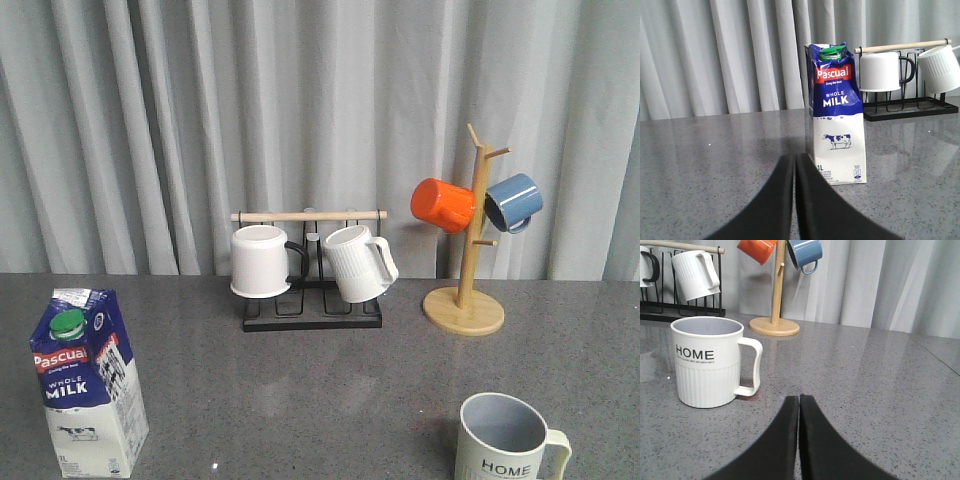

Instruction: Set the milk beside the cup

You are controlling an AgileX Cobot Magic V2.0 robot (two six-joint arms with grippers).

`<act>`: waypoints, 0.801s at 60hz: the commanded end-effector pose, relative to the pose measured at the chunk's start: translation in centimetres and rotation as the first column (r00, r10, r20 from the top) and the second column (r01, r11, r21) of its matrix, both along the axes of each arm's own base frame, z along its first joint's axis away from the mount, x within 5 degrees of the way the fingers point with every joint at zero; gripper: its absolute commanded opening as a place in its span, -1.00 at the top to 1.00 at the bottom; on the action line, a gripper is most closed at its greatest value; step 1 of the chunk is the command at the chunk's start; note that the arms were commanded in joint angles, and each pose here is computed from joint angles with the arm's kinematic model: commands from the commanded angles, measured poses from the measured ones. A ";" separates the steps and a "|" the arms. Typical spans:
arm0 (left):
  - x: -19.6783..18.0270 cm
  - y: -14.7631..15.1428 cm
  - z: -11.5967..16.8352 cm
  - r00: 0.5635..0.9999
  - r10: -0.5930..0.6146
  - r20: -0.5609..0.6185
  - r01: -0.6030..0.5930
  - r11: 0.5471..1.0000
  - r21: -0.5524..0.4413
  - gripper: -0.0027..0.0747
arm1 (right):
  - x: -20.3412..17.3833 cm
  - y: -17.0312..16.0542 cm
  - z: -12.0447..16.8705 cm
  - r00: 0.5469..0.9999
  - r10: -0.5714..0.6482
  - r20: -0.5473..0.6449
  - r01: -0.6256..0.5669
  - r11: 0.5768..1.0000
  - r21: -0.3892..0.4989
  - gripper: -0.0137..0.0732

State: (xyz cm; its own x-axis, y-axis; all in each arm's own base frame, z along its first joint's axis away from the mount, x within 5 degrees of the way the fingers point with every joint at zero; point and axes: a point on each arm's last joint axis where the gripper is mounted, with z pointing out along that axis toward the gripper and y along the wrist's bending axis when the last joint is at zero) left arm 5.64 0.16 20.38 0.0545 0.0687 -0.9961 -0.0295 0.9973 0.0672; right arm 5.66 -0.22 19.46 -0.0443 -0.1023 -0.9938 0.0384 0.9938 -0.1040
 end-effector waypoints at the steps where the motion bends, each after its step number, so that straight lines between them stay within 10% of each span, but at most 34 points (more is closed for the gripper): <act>1: 0.0 -0.1 -0.1 0.998 -0.011 0.062 0.011 1.000 0.000 0.95 | 0.0 -0.1 0.3 0.998 -0.012 0.067 0.013 1.000 -0.010 0.69; 48: -0.1 -0.1 0.2 0.997 -0.013 0.082 0.014 1.000 0.000 0.95 | -0.1 -0.1 1.1 0.989 -0.015 0.145 0.018 1.000 -0.015 0.69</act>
State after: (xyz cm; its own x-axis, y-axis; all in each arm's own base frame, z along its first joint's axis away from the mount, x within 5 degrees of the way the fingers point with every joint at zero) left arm 5.64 0.15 20.43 0.0604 0.0689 -0.9958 -0.0289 0.9973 0.0672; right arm 5.67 -0.24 19.81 -0.0066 -0.1040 -0.9946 0.0447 0.9936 -0.1042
